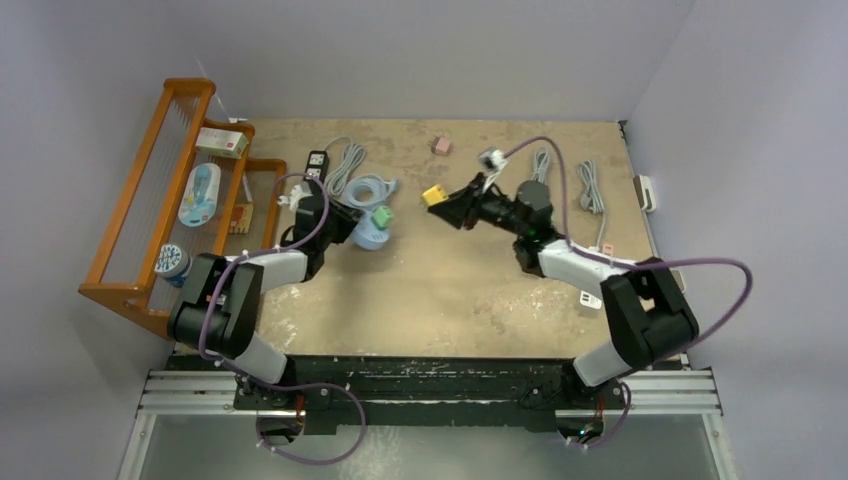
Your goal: Pull the plug off the socket
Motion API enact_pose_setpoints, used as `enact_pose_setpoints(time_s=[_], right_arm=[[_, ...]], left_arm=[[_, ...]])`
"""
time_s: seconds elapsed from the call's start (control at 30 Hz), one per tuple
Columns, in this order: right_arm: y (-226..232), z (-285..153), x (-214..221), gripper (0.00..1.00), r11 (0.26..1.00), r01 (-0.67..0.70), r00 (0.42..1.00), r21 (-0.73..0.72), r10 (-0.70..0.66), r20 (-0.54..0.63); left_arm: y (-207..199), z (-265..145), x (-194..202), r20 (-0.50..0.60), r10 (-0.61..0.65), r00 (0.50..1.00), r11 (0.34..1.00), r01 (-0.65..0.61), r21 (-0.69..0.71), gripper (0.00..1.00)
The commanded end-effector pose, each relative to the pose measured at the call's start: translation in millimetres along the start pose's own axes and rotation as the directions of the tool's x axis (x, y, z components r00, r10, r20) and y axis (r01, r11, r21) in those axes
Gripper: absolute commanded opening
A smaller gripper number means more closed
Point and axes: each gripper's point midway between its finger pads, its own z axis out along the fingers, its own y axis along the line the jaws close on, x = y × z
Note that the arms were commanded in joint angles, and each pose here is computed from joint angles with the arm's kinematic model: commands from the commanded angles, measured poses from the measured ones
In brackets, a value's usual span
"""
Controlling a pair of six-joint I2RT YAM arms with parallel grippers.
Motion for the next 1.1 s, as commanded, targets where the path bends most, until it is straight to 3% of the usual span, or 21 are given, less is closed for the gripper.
enact_pose_setpoints(time_s=[0.0, 0.1, 0.23, 0.37, 0.53, 0.67, 0.77, 0.87, 1.07], right_arm=[[-11, -36, -1, 0.00, 0.990, -0.126, 0.992, -0.060, 0.128, 0.022], [-16, -37, 11, 0.00, 0.975, -0.198, 0.979, -0.103, 0.202, 0.027], [-62, -18, 53, 0.00, 0.945, -0.327, 0.938, 0.032, 0.328, -0.108], [-80, -8, 79, 0.00, 0.896, -0.439, 0.883, 0.073, 0.445, -0.148], [-114, -6, 91, 0.58, 0.894, -0.372, 0.897, 0.251, 0.416, -0.152], [-123, -4, 67, 0.86, 0.903, -0.259, 0.939, 0.342, 0.318, -0.129], [-115, 16, 36, 0.92, 0.912, -0.093, 0.981, 0.399, 0.154, -0.122], [-90, 45, 15, 0.91, 0.945, 0.006, 0.992, 0.327, 0.035, -0.120], [-64, 106, 23, 0.89, 0.991, 0.047, 0.982, 0.128, -0.023, -0.187]], left_arm=[[67, -2, -74, 0.258, 0.142, 0.955, 0.957, -0.067, -0.281, 0.00], [62, -2, -77, 0.260, 0.164, 0.952, 0.958, -0.091, -0.273, 0.00], [49, -6, -78, 0.259, 0.182, 0.948, 0.967, -0.125, -0.221, 0.00], [33, -7, -72, 0.233, 0.197, 0.952, 0.977, -0.171, -0.128, 0.00], [20, -6, -57, 0.184, 0.207, 0.961, 0.978, -0.206, -0.024, 0.00], [14, -8, -53, 0.172, 0.225, 0.959, 0.973, -0.231, 0.018, 0.00], [9, -9, -50, 0.163, 0.234, 0.958, 0.968, -0.246, 0.052, 0.00], [4, -9, -47, 0.154, 0.237, 0.959, 0.965, -0.251, 0.080, 0.00], [-3, -10, -43, 0.143, 0.231, 0.963, 0.960, -0.249, 0.126, 0.00]])
